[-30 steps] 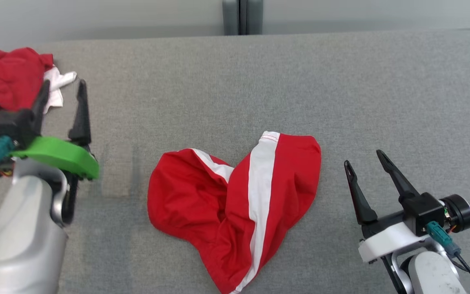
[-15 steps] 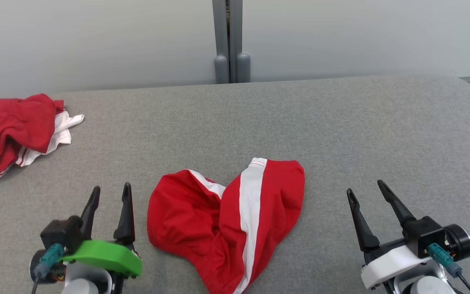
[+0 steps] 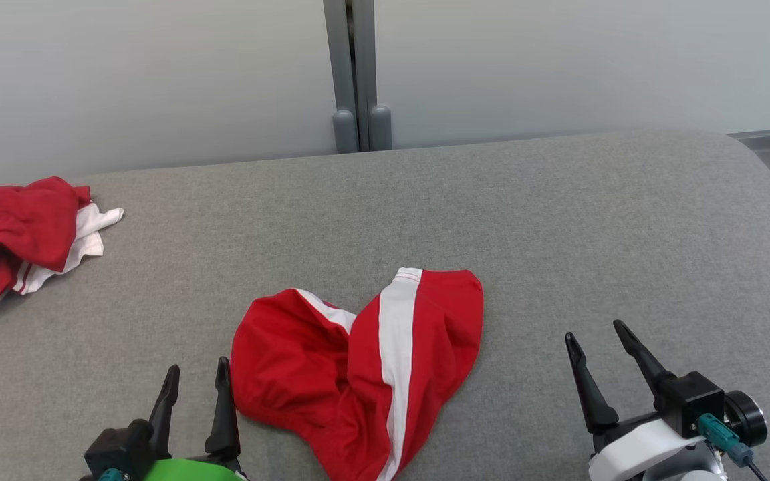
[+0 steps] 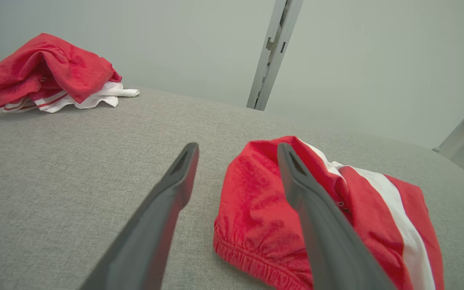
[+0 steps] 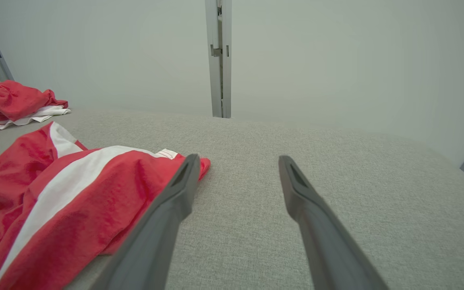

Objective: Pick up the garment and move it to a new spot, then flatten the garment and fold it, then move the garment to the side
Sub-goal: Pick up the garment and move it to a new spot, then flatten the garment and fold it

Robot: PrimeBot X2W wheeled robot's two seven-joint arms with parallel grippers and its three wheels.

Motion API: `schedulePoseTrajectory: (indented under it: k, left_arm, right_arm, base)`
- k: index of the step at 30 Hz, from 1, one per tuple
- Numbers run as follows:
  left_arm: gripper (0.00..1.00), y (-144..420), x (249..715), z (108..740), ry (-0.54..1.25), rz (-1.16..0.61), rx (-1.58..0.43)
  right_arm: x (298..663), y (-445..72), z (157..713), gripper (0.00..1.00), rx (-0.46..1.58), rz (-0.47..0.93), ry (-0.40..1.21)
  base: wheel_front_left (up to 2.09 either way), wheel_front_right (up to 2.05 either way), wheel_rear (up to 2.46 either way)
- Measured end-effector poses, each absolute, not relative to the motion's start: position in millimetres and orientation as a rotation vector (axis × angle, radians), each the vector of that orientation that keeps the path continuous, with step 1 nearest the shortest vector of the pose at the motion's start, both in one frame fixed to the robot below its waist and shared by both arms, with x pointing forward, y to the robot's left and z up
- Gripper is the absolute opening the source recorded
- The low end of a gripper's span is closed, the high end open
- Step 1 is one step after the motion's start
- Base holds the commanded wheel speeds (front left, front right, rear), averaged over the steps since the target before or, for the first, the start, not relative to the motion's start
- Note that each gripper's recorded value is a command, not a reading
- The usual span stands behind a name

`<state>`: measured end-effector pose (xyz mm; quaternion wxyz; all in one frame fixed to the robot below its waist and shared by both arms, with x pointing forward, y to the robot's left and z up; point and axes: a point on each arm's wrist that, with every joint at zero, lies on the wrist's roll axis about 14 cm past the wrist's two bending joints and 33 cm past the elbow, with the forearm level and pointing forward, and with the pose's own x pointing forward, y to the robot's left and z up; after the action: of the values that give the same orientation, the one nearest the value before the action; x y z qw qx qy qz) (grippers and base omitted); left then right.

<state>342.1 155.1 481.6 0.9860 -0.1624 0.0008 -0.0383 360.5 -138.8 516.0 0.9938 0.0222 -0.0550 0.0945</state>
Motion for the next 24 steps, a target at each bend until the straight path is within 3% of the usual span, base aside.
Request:
schedulePoseTrajectory:
  k: [24]
  left_arm:
    - [1.00,151.6,336.2,473.4,0.023,-0.089,-0.314]
  right_arm:
    - [361.6,-146.1,518.2,1.00,0.073,0.165,-0.116]
  base:
    - [0.00,0.00,0.00]
